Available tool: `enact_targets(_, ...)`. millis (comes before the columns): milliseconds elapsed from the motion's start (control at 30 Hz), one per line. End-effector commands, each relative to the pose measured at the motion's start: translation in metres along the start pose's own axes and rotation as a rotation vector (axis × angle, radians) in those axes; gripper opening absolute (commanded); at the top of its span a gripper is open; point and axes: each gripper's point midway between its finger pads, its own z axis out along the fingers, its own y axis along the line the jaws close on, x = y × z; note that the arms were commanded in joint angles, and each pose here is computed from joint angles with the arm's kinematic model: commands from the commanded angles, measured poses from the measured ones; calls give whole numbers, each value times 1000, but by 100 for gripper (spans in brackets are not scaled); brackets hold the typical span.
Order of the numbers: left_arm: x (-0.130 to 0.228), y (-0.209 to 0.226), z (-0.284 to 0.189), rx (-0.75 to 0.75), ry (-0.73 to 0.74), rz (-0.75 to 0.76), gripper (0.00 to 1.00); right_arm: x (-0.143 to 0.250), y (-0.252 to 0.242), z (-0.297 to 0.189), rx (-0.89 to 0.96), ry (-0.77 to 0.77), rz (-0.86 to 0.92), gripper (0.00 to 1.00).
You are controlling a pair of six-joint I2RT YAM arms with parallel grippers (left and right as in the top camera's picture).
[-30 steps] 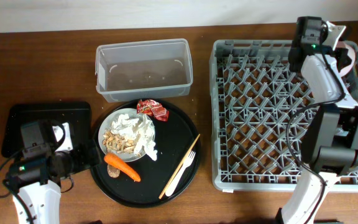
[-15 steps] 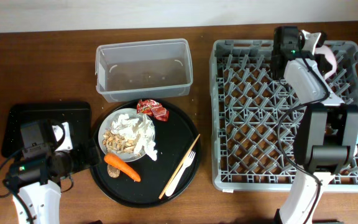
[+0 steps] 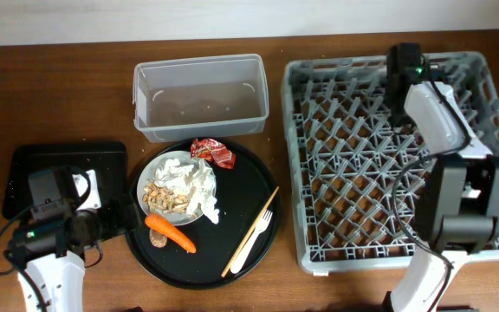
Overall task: Sort waste into correct bins and load items into the dishwasher rack
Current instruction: 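Set the pink bowl upright in the rack's top right area, then grasp the red wrapper with the left gripper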
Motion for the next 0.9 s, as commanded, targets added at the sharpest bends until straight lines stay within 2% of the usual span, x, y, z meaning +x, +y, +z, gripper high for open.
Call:
enact_targets(0,-6,-3,-4,18,-21,8,99,-1,27,-40,-234,-35,5,86)
enact_targets(133,-6,-3,-4,18,-23,9,99,9,5,-69,-241,-42,9,87)
enact_targets(233,-6,-3,-4,18,-23,9,99,38,13,-97,-397,36,-22,75)
enact_targets(300,-6,-3,-4,18,-23,9,99,69,32,-119,-568,133,-102,58)
enact_targets(333,-6,-3,-4,18,-23,9,99,96,46,-137,-706,226,-183,37)
enact_targets(367,-6,-3,-4,18,-23,9,99,115,52,-148,-777,302,-220,25)
enact_targets(400,-6,-3,-4,18,-23,9,99,134,54,-157,-808,372,-266,21)
enact_targets(533,-7,-3,-4,18,-27,9,99,183,90,-179,-826,475,-449,18)
enact_targets(667,-7,-3,-4,18,-27,9,99,226,140,-197,-792,470,-604,11)
enact_targets(867,-7,-3,-4,18,-27,9,99,249,151,-178,-706,492,-591,11)
